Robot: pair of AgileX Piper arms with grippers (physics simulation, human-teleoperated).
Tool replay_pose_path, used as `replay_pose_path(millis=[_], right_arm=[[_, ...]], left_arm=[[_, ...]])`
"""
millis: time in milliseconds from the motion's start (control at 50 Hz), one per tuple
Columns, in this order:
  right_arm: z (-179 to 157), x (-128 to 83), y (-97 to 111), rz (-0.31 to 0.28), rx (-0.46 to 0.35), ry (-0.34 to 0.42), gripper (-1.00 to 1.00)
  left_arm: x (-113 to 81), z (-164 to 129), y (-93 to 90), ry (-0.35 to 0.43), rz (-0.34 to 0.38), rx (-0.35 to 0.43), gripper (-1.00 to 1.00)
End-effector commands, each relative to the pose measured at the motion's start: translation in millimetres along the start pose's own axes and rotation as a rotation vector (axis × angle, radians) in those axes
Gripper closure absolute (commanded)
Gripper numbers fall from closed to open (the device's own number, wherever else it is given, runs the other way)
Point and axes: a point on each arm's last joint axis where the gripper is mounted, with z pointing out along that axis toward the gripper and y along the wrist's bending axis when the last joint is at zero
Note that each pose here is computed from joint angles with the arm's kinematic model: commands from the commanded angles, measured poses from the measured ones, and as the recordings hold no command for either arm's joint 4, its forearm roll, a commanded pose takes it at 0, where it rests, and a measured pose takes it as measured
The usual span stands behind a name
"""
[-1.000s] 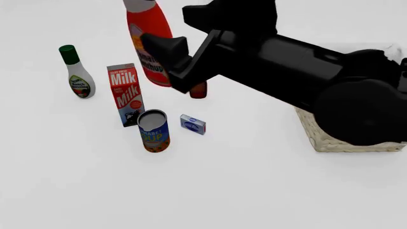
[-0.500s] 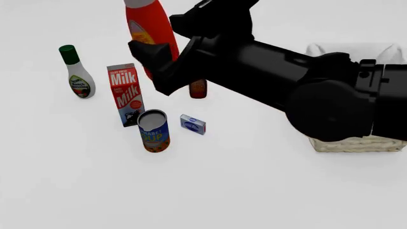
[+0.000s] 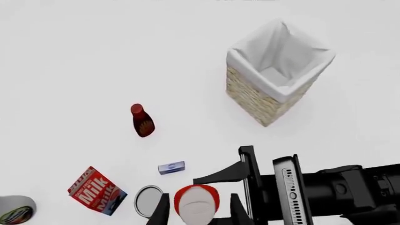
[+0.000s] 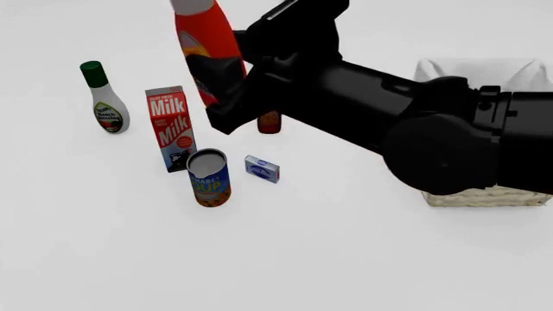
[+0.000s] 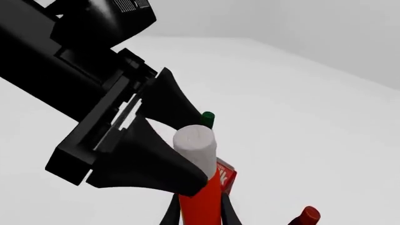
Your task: Pick the ketchup and place it in the basket.
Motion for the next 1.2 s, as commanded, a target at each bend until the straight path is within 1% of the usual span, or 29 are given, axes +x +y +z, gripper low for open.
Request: replay_pose_path(millis=[20,200,320,460,480,540,600,720,740,900,1000,1080,1120,1140,1160,1180,1200], right_arm=[[-1.1,3.0,-6.1,0.010,0.019,0.010,1.00],[-2.3,2.9,-6.2,0.016,0.020,0.010,1.00],[-2.9,3.2,-6.9,0.021,0.022,0.010,1.00],[-3.0,4.6,-9.4,0.025,0.030,0.014,1.00],[-3.3,5.3,-9.3,0.025,0.030,0.016,1.00],[-3.5,6.5,-9.7,0.027,0.031,0.016,1.00],[-4.5,8.0,-10.7,0.030,0.035,0.020,1.00],[-6.7,6.4,-13.4,0.034,0.043,0.018,1.00],[-7.4,5.9,-14.7,0.037,0.047,0.017,1.00],[-8.5,6.6,-23.7,0.042,0.075,0.020,1.00],[-10.1,4.4,-34.9,0.051,0.110,0.018,1.00],[-14.0,1.2,-40.5,0.055,0.127,0.016,1.00],[-14.3,0.4,-46.7,0.058,0.147,0.016,1.00],[-14.3,0.4,-46.7,0.058,0.147,0.016,1.00],[-14.8,-1.6,-52.9,0.060,0.165,0.017,1.00],[-14.8,-1.7,-52.9,0.060,0.165,0.017,1.00],[-15.3,-3.4,-58.2,0.057,0.181,0.018,1.00]], left_arm=[[-1.2,-2.5,-5.9,-0.009,0.003,0.029,-1.00],[-5.0,-3.8,-6.9,-0.018,0.007,0.033,-1.00],[-9.8,-8.2,-3.1,-0.034,0.009,0.019,-1.00],[-15.2,-19.0,6.4,-0.064,0.012,-0.019,-1.00],[-16.4,-21.8,10.5,-0.075,0.007,-0.036,-1.00],[-16.9,-23.5,9.7,-0.077,0.009,-0.033,-1.00],[-16.9,-28.2,15.1,-0.088,-0.003,-0.057,-1.00],[-16.3,-34.4,19.6,-0.103,-0.006,-0.078,-1.00],[-16.0,-36.1,19.7,-0.107,-0.020,-0.078,-1.00],[-13.8,-48.3,25.3,-0.138,-0.042,-0.109,-1.00],[-10.2,-55.8,30.6,-0.162,-0.067,-0.138,-1.00],[-6.9,-61.2,35.0,-0.183,-0.067,-0.166,-1.00],[-5.8,-62.9,36.9,-0.192,-0.083,-0.176,-1.00],[-5.8,-62.9,36.9,-0.192,-0.083,-0.176,-1.00],[-3.9,-65.4,39.5,-0.207,-0.085,-0.193,-1.00],[-3.8,-65.4,39.5,-0.207,-0.085,-0.193,-1.00],[-2.1,-66.2,40.9,-0.212,-0.080,-0.203,-1.00]])
